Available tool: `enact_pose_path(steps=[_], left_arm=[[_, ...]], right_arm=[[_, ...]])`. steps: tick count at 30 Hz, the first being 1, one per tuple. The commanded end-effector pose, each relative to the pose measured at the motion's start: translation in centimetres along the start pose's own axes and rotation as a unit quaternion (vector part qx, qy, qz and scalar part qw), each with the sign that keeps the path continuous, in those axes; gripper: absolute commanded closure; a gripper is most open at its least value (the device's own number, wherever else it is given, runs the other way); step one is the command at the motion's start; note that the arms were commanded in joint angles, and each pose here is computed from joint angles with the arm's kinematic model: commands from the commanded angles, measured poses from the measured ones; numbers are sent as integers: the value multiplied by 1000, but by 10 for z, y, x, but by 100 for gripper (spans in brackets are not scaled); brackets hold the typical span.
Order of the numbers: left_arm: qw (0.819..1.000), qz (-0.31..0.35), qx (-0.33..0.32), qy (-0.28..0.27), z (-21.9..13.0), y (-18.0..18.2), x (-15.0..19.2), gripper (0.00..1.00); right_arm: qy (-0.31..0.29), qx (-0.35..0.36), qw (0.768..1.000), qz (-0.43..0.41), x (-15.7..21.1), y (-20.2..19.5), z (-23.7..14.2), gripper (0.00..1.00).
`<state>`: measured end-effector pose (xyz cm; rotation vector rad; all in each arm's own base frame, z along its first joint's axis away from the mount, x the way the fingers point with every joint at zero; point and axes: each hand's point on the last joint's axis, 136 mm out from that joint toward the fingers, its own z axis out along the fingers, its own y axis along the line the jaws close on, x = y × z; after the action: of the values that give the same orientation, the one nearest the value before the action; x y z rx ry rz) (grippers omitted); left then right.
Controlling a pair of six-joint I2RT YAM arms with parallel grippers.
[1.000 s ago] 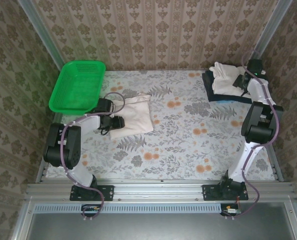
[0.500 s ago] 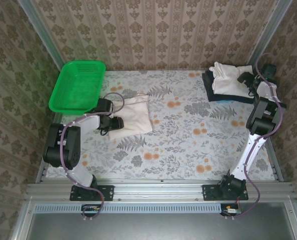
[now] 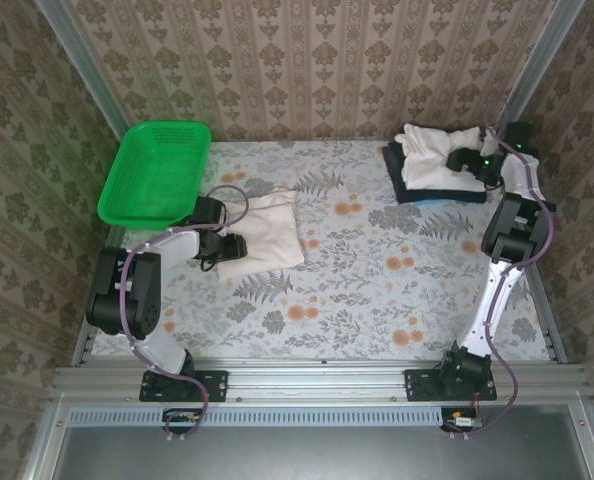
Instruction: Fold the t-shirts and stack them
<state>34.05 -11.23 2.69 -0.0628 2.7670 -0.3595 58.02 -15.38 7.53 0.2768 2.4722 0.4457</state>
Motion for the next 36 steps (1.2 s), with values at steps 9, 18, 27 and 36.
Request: enact_pose_path(steps=[9,18,27,36], left_arm=[[997,-13,-43,70,3,25,42,47],[998,-21,-24,55,-2,20,37,47],[998,-25,57,-10,-32,-13,-5,28],[996,-51,14,-74,-69,8,-27,20]], right_arm=[[155,-57,978,-126,84,142,29,5],[149,11,988,-43,135,192,14,3],[71,114,989,-66,109,198,-65,0],[-43,102,987,-115,135,266,-144,4]])
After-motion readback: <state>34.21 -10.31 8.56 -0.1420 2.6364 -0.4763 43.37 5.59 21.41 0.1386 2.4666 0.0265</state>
